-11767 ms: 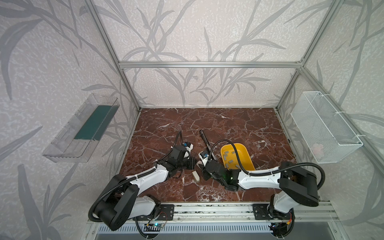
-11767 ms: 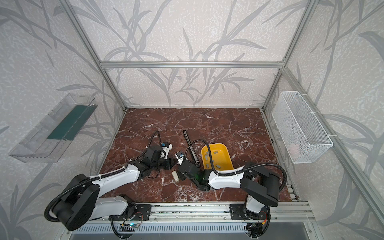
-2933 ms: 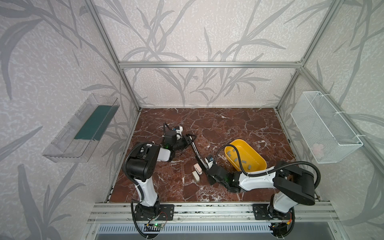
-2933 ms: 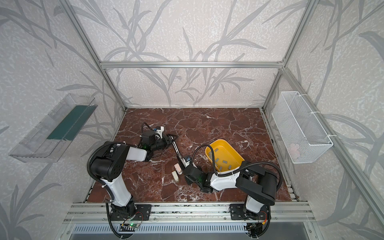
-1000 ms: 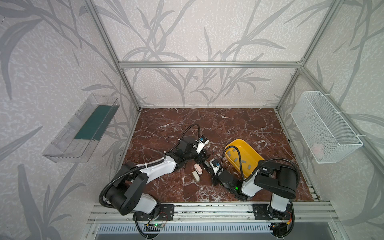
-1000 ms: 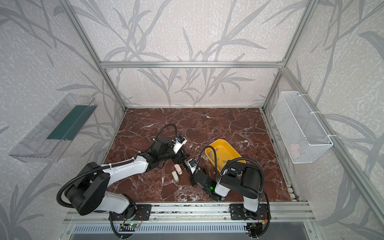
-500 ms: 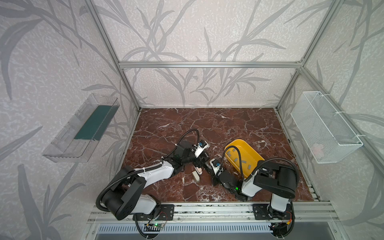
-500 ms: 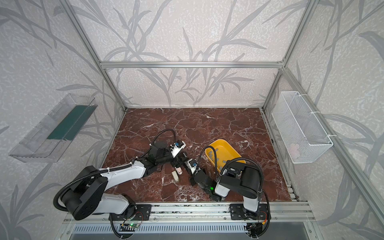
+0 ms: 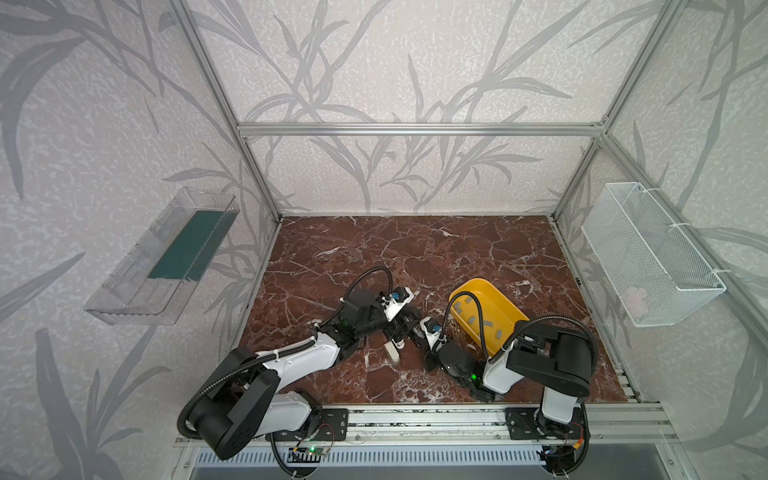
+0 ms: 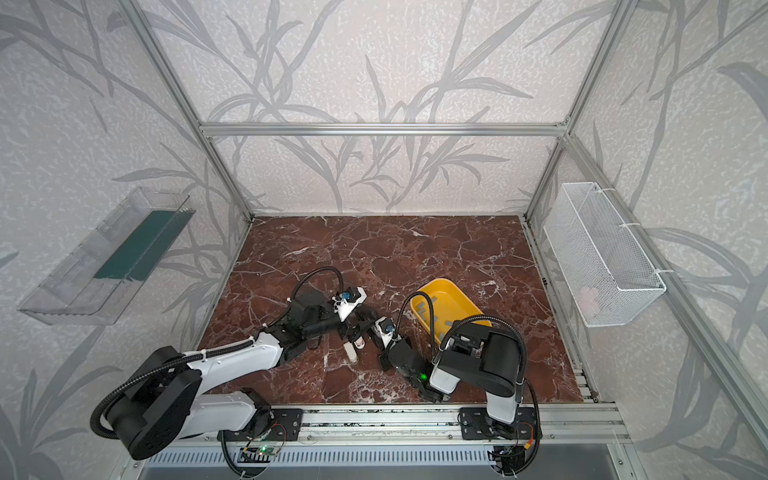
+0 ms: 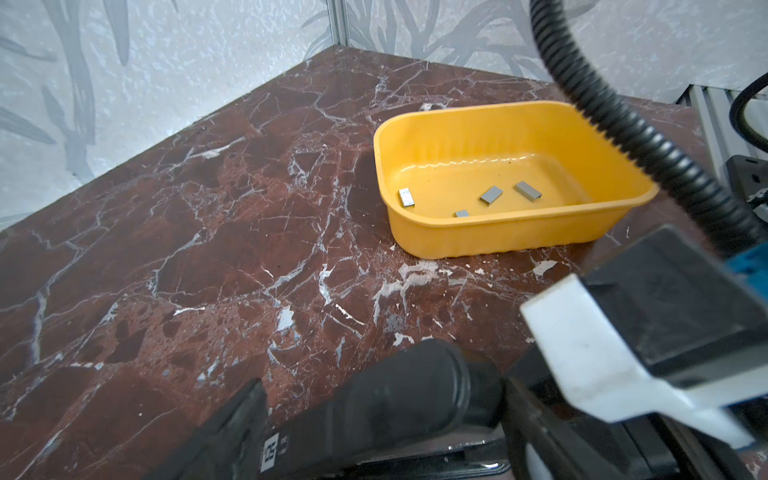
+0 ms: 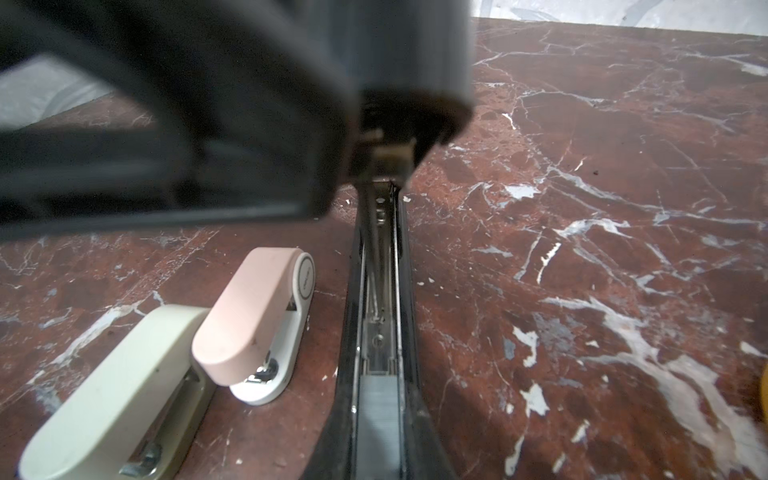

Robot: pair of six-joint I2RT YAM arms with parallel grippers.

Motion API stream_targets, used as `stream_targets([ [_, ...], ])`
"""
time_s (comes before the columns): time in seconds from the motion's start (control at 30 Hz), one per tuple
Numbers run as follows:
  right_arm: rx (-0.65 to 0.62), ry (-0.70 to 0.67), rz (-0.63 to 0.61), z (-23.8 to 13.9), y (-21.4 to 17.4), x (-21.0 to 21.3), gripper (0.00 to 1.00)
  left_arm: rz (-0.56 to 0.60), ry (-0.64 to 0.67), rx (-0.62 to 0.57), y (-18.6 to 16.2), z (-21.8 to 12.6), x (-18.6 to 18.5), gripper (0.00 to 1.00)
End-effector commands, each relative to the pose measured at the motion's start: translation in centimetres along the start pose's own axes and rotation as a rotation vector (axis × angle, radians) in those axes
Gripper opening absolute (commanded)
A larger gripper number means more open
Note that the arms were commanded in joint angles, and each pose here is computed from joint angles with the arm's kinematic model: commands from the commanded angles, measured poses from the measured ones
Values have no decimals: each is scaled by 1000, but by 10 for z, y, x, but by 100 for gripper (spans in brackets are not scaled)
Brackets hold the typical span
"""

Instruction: Load the staples into the stapler

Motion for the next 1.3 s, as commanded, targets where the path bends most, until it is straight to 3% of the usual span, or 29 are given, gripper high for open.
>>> stream_targets([
  [0.0,-8,3,8,1,2,2,4,34,81,-97,22,-10,12,88],
  [0.27,-5,-2,7,2,2,2,22,17,120,-169,34,-20,15,88],
  [0.4,-1,4,6,1,2,4,24,3,132,-147,31,-17,18,88],
  [0.53,-3,4,1,-5,8,7,40,-29,192,-105,26,-15,30,88],
  [0.63,-13,-1,-3,-12,16,9,45,-79,254,-48,20,-11,43,87],
  [0.77,-44,11,5,-26,35,16,45,-162,342,25,10,-7,59,86],
  [0.97,-67,35,18,-47,66,30,41,-241,366,58,3,-5,64,83],
  [1.13,-4,-14,-9,-42,73,35,31,-361,418,106,-10,-9,67,79],
  [1.27,20,-51,-24,-33,69,34,29,-437,459,122,-20,-9,70,73],
])
Point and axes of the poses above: each gripper's point midway between its finger pads, its own z axis out along the fingers, its own x axis along the line the jaws close on, y = z × x, the point moved 2 cm from there along -z, back along the fingers, and after that the axes turned 11 degrees about z, right-handed, at the moved point
